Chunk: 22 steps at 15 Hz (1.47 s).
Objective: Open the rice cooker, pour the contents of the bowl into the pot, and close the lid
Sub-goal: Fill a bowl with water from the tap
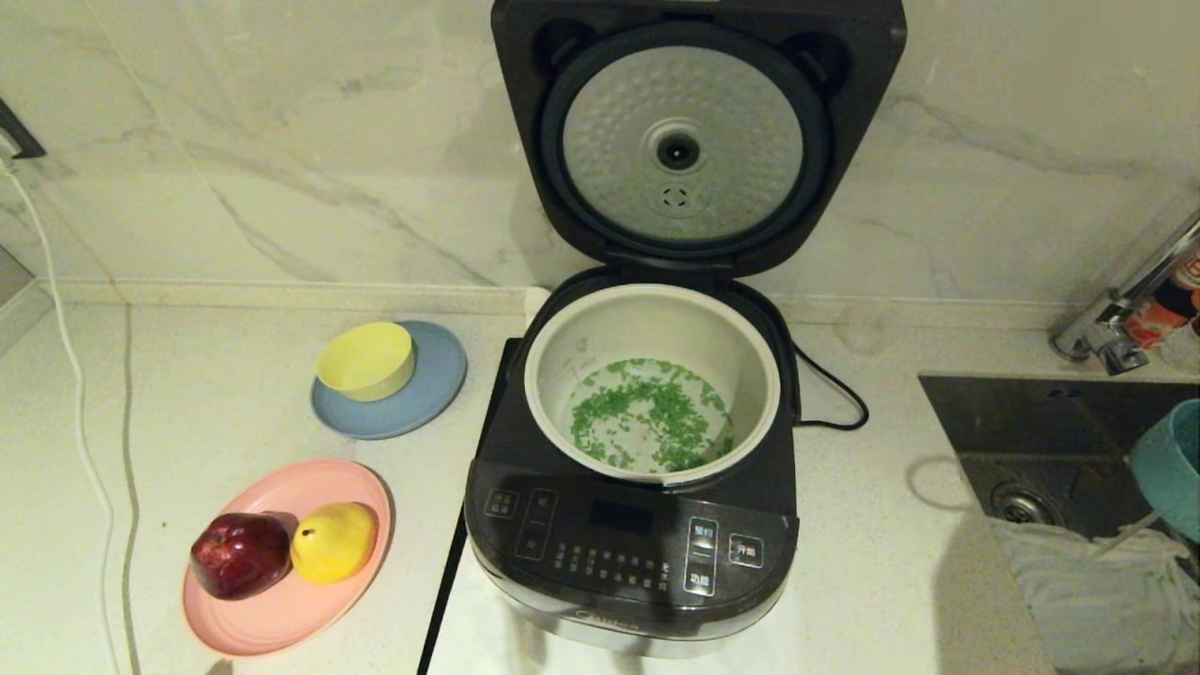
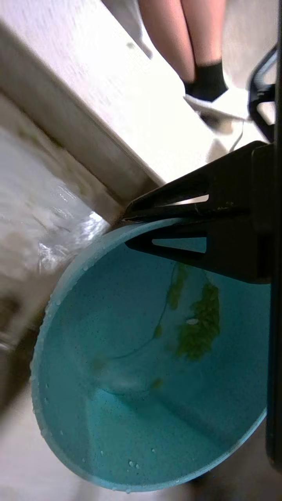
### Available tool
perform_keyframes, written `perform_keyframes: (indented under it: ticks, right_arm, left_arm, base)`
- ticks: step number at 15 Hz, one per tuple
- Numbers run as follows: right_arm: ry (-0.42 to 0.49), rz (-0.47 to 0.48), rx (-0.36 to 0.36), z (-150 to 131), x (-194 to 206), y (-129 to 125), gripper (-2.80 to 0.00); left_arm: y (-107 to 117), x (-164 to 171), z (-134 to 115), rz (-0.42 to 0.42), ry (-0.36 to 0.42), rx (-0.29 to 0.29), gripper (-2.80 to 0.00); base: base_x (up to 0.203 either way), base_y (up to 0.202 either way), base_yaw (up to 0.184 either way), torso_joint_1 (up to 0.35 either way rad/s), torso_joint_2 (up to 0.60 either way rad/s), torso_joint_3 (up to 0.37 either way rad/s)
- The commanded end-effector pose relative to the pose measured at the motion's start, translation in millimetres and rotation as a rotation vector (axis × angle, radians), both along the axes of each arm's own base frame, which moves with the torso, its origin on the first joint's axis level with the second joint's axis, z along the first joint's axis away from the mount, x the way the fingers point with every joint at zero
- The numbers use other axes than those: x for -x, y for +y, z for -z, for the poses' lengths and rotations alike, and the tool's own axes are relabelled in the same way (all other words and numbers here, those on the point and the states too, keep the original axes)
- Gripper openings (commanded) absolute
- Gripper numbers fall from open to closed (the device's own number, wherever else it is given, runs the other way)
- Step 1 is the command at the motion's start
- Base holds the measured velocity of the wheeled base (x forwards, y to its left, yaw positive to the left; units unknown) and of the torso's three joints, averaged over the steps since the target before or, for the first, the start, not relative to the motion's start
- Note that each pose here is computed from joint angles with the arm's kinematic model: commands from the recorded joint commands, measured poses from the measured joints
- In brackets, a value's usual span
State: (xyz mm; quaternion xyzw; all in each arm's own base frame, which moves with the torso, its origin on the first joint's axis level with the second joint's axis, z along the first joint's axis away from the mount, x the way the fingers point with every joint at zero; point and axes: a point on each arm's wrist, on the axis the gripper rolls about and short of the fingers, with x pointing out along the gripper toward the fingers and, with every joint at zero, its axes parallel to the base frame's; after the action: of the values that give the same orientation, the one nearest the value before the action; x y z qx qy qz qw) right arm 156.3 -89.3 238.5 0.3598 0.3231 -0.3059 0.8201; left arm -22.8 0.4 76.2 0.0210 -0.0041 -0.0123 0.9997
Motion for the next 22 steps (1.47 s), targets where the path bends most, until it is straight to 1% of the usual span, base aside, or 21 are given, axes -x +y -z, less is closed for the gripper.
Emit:
perform_keyframes:
  ticks: [1, 4, 6, 8, 10, 14, 17, 22]
  right_arm:
    - [0.030, 0.132, -0.059, 20, -3, -46, -2.80]
    - [0.049, 0.234, -0.089, 48, -3, -101, -2.80]
    - [0.048, 0.257, -0.121, 63, 0, -127, -2.80]
    - [0.032, 0.269, -0.128, 73, -2, -144, -2.80]
    - [0.016, 0.275, -0.110, 79, -6, -155, -2.80]
    - [0.003, 0.287, -0.099, 80, -16, -176, -2.80]
    - [0.009, 0.285, -0.107, 85, -20, -182, -2.80]
    - [-0.006, 0.289, -0.095, 85, -30, -197, -2.80]
  left_arm:
    - [0, -1, 3, 0.000, 0.008, -0.001, -2.80]
    - [0, -1, 3, 0.000, 0.008, 0.000, -2.80]
    - [0, -1, 3, 0.000, 0.008, -0.001, -2.80]
    - [0, -1, 3, 0.000, 0.008, -0.001, -2.80]
    - [0, -1, 3, 0.000, 0.008, -0.001, -2.80]
    - [0, -1, 3, 0.000, 0.008, -0.001, -2.80]
    - [0, -1, 3, 0.000, 0.008, -0.001, -2.80]
    - [0, -1, 3, 0.000, 0.008, -0.001, -2.80]
  base:
    - [0.000, 0.000, 0.000, 0.000, 0.00, 0.000]
    - [0.000, 0.000, 0.000, 0.000, 0.00, 0.000]
    - [0.000, 0.000, 0.000, 0.000, 0.00, 0.000]
    - [0.000, 0.000, 0.000, 0.000, 0.00, 0.000]
    - [0.000, 0.000, 0.000, 0.000, 0.00, 0.000]
    - [0.000, 0.000, 0.000, 0.000, 0.00, 0.000]
    - [0.000, 0.000, 0.000, 0.000, 0.00, 0.000]
    - [0.000, 0.000, 0.000, 0.000, 0.00, 0.000]
